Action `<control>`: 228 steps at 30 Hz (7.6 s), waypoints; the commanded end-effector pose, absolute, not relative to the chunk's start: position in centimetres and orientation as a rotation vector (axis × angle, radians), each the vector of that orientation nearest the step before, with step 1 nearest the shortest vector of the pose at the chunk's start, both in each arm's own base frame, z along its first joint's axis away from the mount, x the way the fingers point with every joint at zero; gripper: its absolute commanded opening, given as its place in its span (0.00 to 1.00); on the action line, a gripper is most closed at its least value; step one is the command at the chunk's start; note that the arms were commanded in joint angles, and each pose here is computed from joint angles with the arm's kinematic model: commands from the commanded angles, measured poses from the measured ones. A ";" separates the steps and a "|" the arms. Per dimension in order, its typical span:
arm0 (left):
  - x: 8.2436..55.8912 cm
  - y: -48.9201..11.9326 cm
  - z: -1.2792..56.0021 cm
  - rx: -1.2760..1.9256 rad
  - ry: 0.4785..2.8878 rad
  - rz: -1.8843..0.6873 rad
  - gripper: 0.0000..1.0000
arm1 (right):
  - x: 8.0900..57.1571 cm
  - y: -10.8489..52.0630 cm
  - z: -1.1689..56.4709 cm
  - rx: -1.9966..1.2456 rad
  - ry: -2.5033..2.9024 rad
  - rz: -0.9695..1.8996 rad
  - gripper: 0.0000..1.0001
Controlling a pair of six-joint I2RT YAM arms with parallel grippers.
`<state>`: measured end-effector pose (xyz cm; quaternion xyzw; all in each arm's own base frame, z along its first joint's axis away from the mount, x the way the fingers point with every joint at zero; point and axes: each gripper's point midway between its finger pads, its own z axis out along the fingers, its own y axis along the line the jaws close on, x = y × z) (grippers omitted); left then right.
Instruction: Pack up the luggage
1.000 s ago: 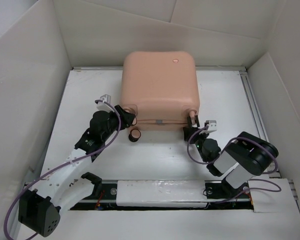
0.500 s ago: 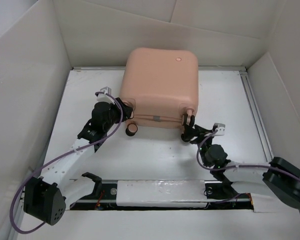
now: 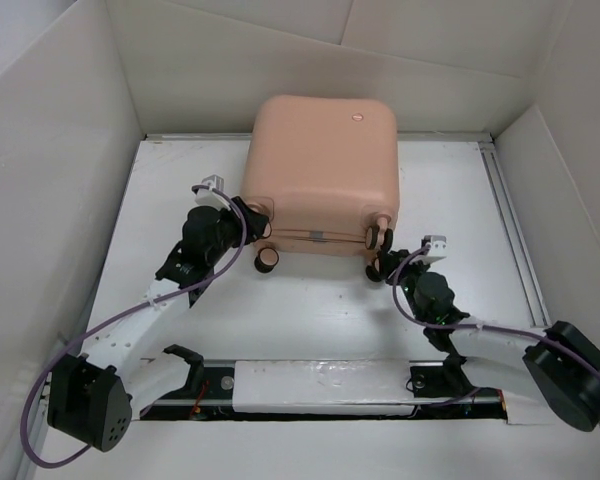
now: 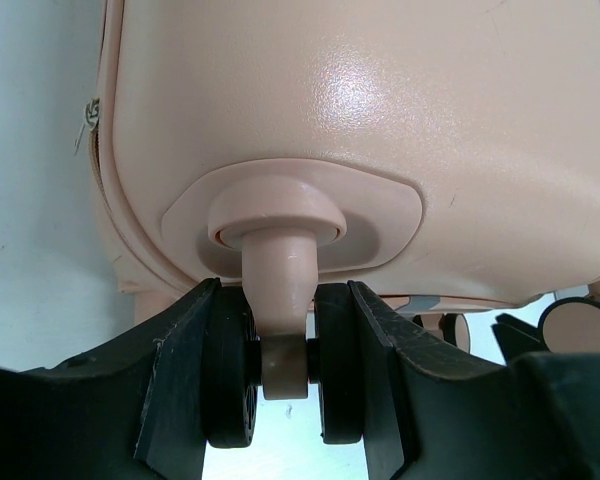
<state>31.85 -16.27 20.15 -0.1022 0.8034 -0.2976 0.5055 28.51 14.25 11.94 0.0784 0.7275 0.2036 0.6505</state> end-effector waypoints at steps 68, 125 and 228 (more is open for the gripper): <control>31.0 -16.7 29.6 -0.156 1.583 -0.857 0.00 | 31.3 13.7 21.7 0.074 1.174 0.454 0.49; 31.0 -16.8 29.5 -0.144 1.587 -0.853 0.00 | 32.8 14.4 18.2 -0.009 1.374 0.534 0.46; 29.0 -23.0 32.7 -0.004 1.564 -1.245 0.00 | 31.7 28.4 15.1 -0.148 1.437 0.037 0.00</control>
